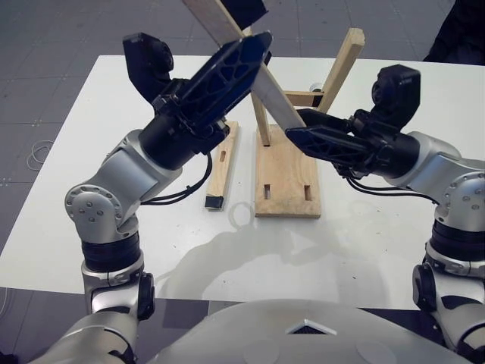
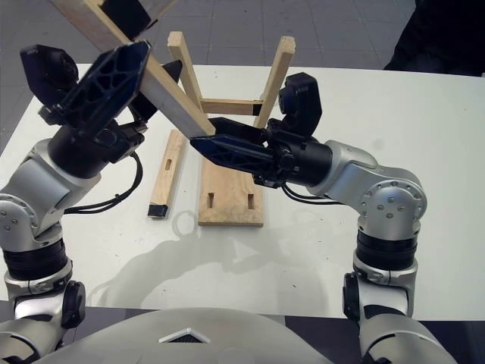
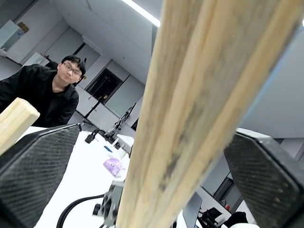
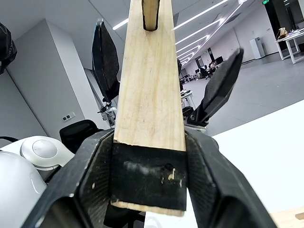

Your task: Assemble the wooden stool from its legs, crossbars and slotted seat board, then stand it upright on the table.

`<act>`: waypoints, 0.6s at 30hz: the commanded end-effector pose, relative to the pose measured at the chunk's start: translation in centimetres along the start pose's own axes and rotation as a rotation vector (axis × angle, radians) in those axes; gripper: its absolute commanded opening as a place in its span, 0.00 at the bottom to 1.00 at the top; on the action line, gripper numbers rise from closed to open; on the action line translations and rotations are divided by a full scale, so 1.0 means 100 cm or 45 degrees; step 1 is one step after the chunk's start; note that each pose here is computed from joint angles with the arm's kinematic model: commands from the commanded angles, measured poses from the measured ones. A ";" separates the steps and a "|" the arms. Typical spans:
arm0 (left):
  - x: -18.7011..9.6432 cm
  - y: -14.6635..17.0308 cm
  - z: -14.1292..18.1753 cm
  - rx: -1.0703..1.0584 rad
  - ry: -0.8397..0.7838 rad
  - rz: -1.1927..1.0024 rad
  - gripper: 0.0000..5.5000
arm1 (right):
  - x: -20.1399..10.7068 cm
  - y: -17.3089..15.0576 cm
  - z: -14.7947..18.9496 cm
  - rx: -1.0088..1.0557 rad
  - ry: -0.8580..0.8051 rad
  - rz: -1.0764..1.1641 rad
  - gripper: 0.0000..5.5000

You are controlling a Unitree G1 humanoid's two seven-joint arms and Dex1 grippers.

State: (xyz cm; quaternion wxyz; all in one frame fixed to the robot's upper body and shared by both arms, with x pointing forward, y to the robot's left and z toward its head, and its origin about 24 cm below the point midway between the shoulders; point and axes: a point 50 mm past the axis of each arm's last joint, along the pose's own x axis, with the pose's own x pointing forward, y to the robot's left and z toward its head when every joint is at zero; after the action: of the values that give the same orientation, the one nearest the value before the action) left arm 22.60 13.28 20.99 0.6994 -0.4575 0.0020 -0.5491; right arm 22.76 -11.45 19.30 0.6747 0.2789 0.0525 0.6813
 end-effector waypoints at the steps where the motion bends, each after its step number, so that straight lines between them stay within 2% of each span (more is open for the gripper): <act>1: 0.001 -0.007 0.001 0.038 -0.008 -0.052 0.96 | 0.000 0.001 0.003 0.029 -0.018 0.026 0.37; 16: -0.003 -0.009 -0.007 0.021 0.043 -0.091 0.96 | 0.003 -0.002 -0.003 0.090 0.064 0.022 0.37; 18: -0.003 -0.009 -0.007 0.018 0.039 -0.088 0.92 | 0.003 -0.003 -0.006 0.082 0.078 0.013 0.37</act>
State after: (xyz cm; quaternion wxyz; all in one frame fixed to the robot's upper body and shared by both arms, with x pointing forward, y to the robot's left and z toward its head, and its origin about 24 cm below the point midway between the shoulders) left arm 21.60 13.09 20.99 0.6793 -0.4518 -0.0097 -0.5782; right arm 22.85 -11.22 18.44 0.6577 0.3000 0.0933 0.6846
